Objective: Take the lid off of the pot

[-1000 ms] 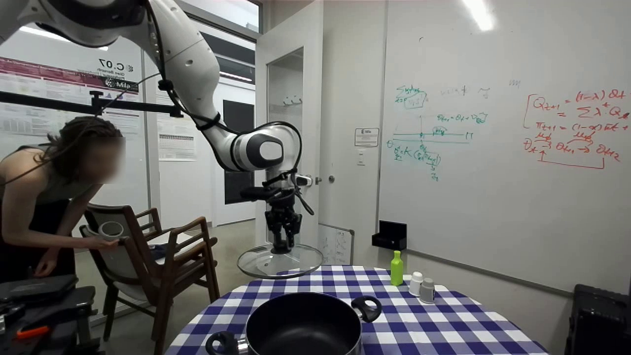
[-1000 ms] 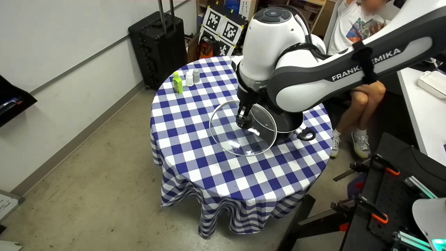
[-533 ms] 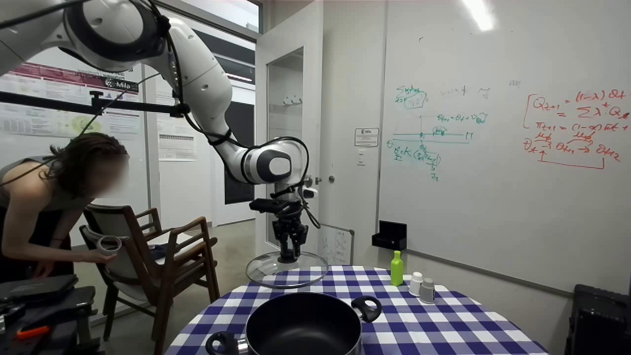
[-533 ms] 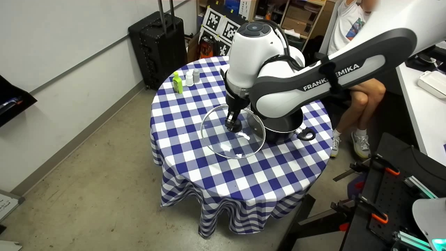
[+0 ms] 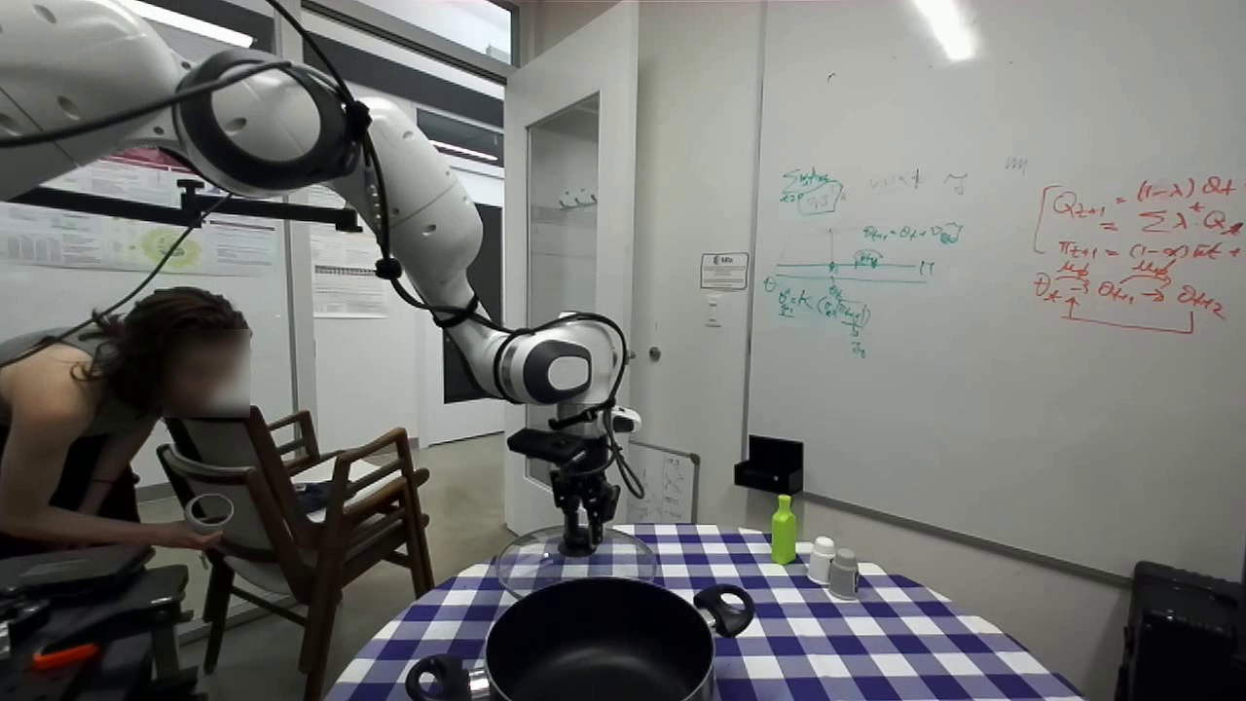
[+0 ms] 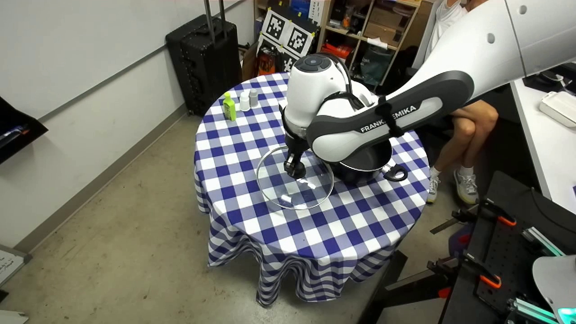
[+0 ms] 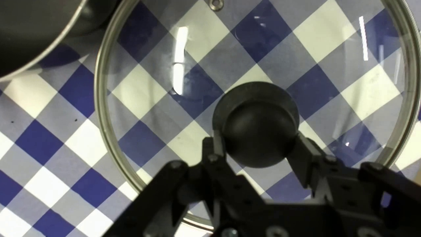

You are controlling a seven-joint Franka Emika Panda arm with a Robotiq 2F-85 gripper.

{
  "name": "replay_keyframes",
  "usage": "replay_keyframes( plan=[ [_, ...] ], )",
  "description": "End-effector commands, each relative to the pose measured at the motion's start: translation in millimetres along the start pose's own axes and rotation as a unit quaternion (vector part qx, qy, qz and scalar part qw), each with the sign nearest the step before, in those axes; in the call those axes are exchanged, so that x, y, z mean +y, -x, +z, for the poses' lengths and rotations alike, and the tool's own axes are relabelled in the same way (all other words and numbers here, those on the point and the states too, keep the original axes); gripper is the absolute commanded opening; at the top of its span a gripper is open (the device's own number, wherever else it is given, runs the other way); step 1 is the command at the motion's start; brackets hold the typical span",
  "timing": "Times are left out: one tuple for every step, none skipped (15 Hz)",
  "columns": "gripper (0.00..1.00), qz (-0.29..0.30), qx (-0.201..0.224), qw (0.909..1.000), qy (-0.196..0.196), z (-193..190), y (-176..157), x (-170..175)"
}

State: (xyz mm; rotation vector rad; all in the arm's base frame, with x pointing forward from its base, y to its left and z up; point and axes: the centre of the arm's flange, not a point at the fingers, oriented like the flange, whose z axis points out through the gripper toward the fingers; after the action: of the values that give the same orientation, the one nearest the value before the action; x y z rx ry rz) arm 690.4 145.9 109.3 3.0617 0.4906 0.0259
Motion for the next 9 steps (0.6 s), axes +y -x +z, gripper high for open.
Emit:
replay_keyframes(
  plan=[
    [0.25,0.005,0.001,1.0,-0.003,19.1,-21.5,13.0],
    [0.25,0.004,0.0,1.0,-0.005,24.1,-22.3,12.6],
    [0.25,0.004,-0.001,1.0,-0.006,28.9,-23.0,11.2],
    [0.25,0.004,-0.003,1.0,-0.006,33.7,-23.6,10.7],
    [0.25,0.004,-0.004,1.0,-0.007,37.8,-24.0,10.0],
    [0.25,0.004,-0.006,0.9999,-0.008,42.0,-24.8,9.1],
    [0.25,0.004,-0.007,0.9999,-0.008,45.3,-25.2,8.8],
    [0.25,0.001,-0.007,0.9999,-0.01,47.2,-25.5,8.5],
    [0.26,0.0,-0.008,0.9999,-0.012,48.4,-25.7,8.0]
  ],
)
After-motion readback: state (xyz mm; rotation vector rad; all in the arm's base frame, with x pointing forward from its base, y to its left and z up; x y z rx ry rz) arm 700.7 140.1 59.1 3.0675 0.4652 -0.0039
